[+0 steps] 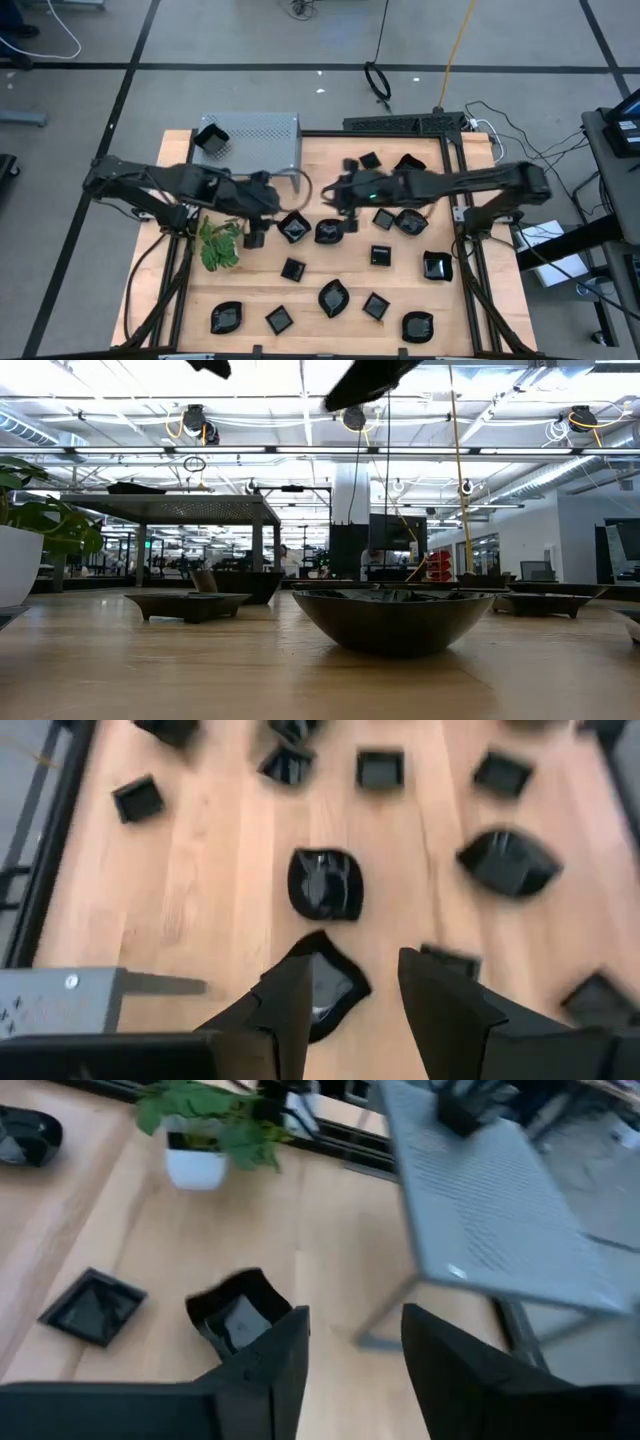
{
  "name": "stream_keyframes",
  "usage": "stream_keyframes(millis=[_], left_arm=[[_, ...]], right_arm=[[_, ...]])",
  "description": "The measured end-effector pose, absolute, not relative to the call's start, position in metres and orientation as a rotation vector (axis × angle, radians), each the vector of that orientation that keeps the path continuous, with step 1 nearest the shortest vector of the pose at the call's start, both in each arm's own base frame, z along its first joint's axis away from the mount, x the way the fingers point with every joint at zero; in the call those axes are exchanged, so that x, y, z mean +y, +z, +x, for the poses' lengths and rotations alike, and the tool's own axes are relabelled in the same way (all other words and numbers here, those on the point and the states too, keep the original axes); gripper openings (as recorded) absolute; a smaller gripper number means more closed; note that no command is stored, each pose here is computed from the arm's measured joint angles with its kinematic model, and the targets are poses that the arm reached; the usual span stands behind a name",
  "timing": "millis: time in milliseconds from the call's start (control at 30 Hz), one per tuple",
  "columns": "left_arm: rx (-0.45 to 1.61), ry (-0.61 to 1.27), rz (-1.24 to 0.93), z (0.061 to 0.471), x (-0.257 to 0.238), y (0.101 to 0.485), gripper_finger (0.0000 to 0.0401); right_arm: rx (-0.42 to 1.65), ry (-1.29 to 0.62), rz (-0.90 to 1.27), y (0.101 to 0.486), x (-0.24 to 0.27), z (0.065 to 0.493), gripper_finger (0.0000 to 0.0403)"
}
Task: Pick & Place Mini shaped plates
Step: Stack the distorted square plate on top of the distorted square plate on the shelf
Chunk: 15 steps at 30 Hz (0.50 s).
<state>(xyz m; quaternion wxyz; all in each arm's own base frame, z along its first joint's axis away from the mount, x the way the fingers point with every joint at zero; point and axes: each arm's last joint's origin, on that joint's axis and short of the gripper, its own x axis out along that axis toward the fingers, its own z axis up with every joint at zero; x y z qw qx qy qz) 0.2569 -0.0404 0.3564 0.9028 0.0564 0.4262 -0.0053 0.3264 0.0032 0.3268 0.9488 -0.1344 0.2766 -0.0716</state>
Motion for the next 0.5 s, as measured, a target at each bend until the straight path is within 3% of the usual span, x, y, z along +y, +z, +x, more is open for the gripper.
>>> stream_keyframes(millis=[267,500], left_arm=[[1.133,-0.203,0.360,0.286,-0.049,0.309,0.0152],[1.322,-0.323,0.499,0.315,-0.054,0.258,0.0152]], right_arm=[[0.562,-0.336,-0.209,0.366,-0.004,0.241,0.0143],[0.439,-0.466,-0.053,0.329,-0.007,0.179,0.0143]])
